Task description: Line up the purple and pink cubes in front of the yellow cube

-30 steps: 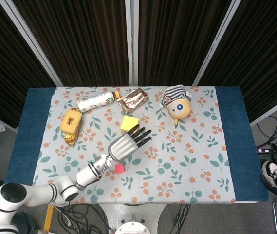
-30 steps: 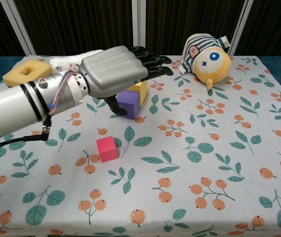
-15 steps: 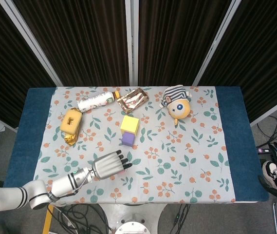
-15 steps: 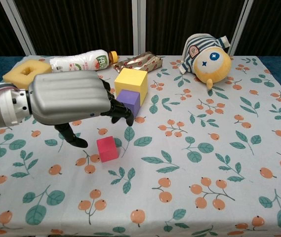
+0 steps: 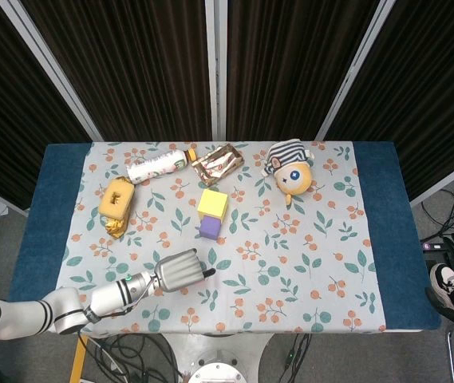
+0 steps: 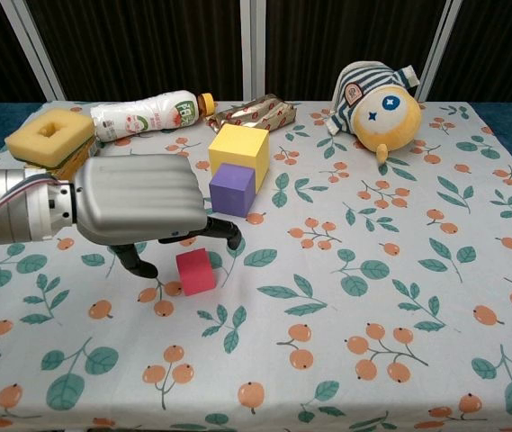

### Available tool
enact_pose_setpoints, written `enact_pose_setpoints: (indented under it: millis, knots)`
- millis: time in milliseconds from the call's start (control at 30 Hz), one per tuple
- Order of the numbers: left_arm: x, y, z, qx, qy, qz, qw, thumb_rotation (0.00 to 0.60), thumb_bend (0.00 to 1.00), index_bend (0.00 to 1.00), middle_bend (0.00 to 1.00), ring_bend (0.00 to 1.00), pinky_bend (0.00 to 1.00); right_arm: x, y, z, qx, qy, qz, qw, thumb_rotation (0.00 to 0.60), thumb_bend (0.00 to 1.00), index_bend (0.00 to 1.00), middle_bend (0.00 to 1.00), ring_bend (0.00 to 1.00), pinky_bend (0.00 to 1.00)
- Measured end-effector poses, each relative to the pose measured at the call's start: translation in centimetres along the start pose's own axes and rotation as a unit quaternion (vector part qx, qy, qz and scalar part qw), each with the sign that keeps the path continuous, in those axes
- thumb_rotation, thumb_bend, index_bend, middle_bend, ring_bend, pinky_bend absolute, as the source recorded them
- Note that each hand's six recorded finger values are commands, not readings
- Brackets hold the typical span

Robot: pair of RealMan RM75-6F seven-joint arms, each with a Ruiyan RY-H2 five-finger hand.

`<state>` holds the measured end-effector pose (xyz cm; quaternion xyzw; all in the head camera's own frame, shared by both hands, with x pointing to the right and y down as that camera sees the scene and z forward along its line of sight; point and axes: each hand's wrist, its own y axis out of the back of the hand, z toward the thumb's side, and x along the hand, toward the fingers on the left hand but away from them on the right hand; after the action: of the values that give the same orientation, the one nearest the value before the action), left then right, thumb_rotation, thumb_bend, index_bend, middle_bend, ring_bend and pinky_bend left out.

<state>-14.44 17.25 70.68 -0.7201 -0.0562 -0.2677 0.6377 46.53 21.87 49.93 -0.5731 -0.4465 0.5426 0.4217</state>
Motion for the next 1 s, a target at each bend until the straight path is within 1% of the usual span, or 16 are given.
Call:
enact_pose_setpoints:
  millis: [200, 400, 633, 833, 1000]
  knots:
    - [0.0, -0.7, 0.0, 0.001, -0.005, -0.006, 1.0000, 0.600, 0.10, 0.38, 0.81, 0.81, 0.71, 0.0, 0.0, 0.0, 0.001, -0.002, -0.001, 1.0000, 0.600, 0.14, 0.00, 0.05, 0.00, 0.12]
    - [0.2, -1.3, 0.3, 0.001, -0.015, -0.010, 0.9998, 0.600, 0.15, 0.41, 0.82, 0.83, 0.71, 0.0, -0.2, 0.1, 0.001, -0.003, 0.002, 1.0000, 0.600, 0.14, 0.00, 0.05, 0.00, 0.12]
    - [0.6, -2.1, 0.4, 0.001, -0.024, -0.015, 0.9996, 0.600, 0.23, 0.51, 0.84, 0.84, 0.71, 0.1, -0.1, 0.1, 0.001, -0.005, 0.001, 1.0000, 0.600, 0.14, 0.00, 0.05, 0.00, 0.12]
    - [1.2, -1.7, -0.2, 0.016, -0.031, 0.003, 0.9994, 0.600, 0.26, 0.54, 0.84, 0.84, 0.71, 0.2, -0.1, 0.0, 0.001, -0.005, 0.001, 1.0000, 0.600, 0.14, 0.00, 0.05, 0.00, 0.12]
    - [2.1, -0.9, -1.5, 0.055, -0.034, 0.026, 0.9976, 0.600, 0.26, 0.54, 0.84, 0.84, 0.71, 0.3, 0.1, -0.1, 0.003, -0.008, -0.001, 1.0000, 0.600, 0.14, 0.00, 0.05, 0.00, 0.12]
